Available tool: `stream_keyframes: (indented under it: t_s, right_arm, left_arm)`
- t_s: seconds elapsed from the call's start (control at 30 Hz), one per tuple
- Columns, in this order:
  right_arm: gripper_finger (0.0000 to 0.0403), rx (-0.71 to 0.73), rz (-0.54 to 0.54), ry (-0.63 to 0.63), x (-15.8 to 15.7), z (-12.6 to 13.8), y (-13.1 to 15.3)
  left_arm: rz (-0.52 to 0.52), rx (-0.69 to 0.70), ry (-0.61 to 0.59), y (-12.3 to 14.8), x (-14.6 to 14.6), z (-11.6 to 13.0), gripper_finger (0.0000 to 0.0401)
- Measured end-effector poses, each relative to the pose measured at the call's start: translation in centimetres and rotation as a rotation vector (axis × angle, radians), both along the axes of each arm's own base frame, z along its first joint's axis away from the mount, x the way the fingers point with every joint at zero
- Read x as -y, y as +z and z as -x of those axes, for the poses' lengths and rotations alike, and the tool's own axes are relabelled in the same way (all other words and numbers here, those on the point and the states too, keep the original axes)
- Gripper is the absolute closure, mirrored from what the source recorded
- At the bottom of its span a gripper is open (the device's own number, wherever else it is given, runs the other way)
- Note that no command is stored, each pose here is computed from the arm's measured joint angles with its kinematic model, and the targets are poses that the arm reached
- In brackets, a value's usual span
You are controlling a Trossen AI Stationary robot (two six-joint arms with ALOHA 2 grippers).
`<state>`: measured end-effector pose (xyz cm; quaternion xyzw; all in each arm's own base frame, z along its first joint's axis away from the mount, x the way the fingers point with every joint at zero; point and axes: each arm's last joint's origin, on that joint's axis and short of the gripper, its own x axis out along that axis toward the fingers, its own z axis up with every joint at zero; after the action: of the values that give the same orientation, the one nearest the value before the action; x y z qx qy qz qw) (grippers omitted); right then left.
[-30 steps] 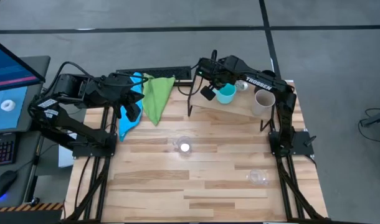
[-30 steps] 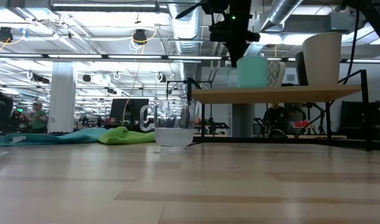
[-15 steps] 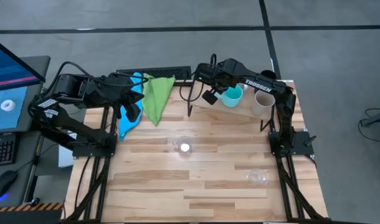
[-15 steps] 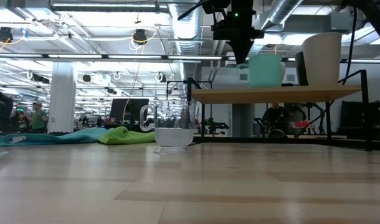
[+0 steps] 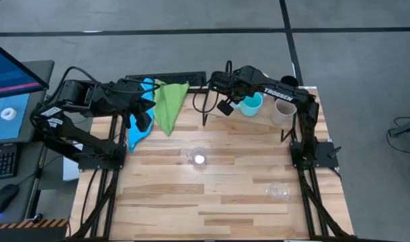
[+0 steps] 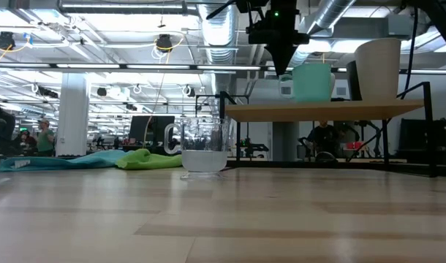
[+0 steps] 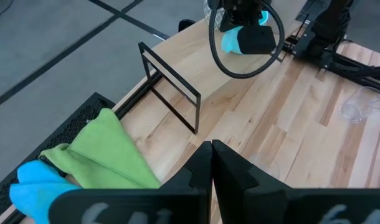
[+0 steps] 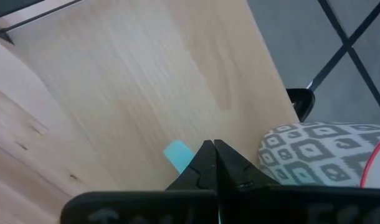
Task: Stack small to large cups/mugs on shelf
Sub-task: Move the blue mug to the center of the shelf
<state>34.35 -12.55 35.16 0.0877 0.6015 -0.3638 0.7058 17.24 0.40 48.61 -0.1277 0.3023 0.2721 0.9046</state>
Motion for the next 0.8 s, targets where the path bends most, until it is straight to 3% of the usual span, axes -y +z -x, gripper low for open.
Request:
stream_keyframes:
  t_s: [0.27,0.5,0.8]
  right_arm:
    - [0.0397,-0.005,0.030,-0.006,0.1,0.1,0.2]
    - [0.0397,0.063,0.059,0.023,-1.1,0.8,2.4]
    - [0.0397,0.033,0.041,0.032,-1.3,0.7,1.5]
  left_arm:
    - [0.011,-0.001,-0.012,0.0,0.0,0.0,0.0401]
    - [0.010,-0.001,-0.013,0.0,0.0,0.0,0.0401]
    - [0.004,-0.005,-0.018,0.0,0.0,0.0,0.0401]
